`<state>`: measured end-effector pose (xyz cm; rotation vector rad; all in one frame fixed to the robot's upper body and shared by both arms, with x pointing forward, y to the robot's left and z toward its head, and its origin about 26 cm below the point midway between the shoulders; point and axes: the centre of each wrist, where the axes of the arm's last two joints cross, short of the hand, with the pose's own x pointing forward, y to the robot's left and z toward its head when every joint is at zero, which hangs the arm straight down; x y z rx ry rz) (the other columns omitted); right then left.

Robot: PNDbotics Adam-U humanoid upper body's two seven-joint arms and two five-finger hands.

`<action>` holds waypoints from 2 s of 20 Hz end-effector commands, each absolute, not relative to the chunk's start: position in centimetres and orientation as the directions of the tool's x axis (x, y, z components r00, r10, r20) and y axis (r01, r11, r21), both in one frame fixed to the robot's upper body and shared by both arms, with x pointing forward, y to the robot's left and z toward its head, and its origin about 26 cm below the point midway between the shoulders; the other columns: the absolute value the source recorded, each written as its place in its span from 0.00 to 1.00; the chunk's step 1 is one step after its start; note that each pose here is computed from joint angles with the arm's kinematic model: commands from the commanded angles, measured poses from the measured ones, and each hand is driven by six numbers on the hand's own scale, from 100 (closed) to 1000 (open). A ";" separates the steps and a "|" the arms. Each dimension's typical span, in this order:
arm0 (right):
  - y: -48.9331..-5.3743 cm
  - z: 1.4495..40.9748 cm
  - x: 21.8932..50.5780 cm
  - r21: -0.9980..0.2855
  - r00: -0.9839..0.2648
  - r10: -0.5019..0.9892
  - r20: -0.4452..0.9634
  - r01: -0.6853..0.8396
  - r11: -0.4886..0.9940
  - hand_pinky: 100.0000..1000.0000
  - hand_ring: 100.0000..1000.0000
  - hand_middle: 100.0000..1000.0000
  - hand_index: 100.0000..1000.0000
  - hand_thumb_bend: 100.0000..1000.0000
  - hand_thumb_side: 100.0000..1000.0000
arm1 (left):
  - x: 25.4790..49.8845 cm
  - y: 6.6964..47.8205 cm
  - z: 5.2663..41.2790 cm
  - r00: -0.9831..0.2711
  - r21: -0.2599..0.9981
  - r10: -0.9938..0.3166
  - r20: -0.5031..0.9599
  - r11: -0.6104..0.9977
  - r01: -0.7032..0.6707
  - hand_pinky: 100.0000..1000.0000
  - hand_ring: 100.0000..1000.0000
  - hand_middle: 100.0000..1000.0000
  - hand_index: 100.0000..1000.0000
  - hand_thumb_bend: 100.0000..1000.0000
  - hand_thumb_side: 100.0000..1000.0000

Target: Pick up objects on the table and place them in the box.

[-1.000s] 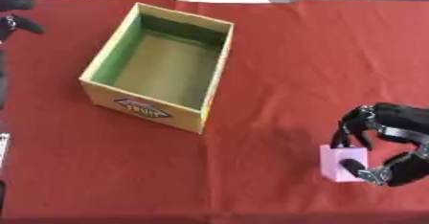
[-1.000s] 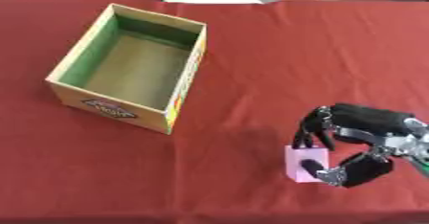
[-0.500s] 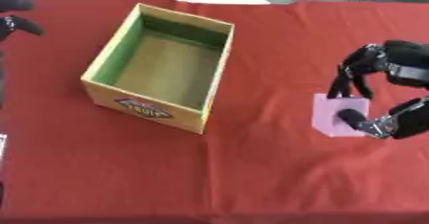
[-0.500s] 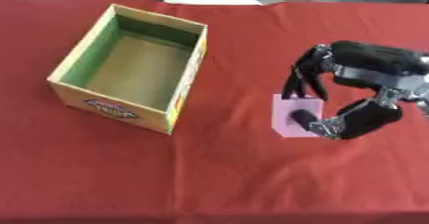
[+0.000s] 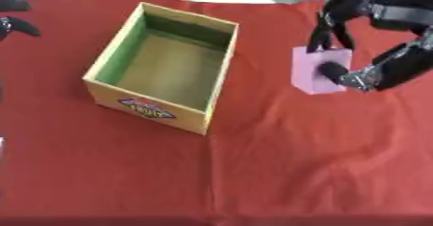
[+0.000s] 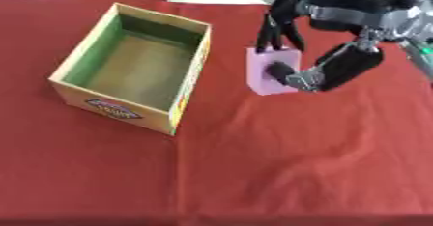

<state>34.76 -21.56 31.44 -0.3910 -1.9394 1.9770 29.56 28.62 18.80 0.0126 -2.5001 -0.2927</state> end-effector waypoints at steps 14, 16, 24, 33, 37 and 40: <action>-8.9 32.8 42.7 -0.994 -0.931 0.365 0.000 0.040 0.102 0.60 0.27 0.19 0.51 0.00 0.03 | 29.8 27.5 20.2 -0.840 0.215 -0.021 0.542 0.970 0.114 0.47 0.65 0.55 0.73 0.00 0.72; -7.8 32.3 43.1 -0.993 -0.931 0.365 -0.006 0.048 0.106 0.60 0.27 0.19 0.51 0.00 0.03 | 29.8 27.4 20.3 -0.842 0.214 -0.014 0.539 0.969 0.121 0.47 0.65 0.55 0.73 0.00 0.72; -6.1 28.4 45.0 -0.994 -0.907 0.420 -0.027 0.071 0.088 0.60 0.27 0.19 0.51 0.00 0.04 | 30.0 27.0 20.8 -0.851 0.211 0.005 0.525 0.968 0.136 0.47 0.65 0.55 0.73 0.00 0.71; -5.9 24.3 46.3 -0.997 -0.901 0.434 -0.015 0.045 0.058 0.61 0.29 0.21 0.54 0.00 0.08 | 30.1 26.8 21.0 -0.855 0.209 0.016 0.518 0.967 0.145 0.47 0.65 0.55 0.73 0.00 0.72; -6.0 23.4 46.5 -0.998 -0.898 0.439 -0.020 0.042 0.041 0.66 0.37 0.29 0.60 0.00 0.17 | 30.1 26.8 20.9 -0.854 0.209 0.017 0.521 0.967 0.146 0.47 0.65 0.55 0.73 0.00 0.72; -6.1 23.0 46.7 -0.999 -0.895 0.444 -0.032 0.045 0.018 0.71 0.47 0.40 0.67 0.00 0.25 | 30.1 26.8 20.9 -0.853 0.209 0.017 0.522 0.967 0.147 0.47 0.65 0.55 0.73 0.00 0.72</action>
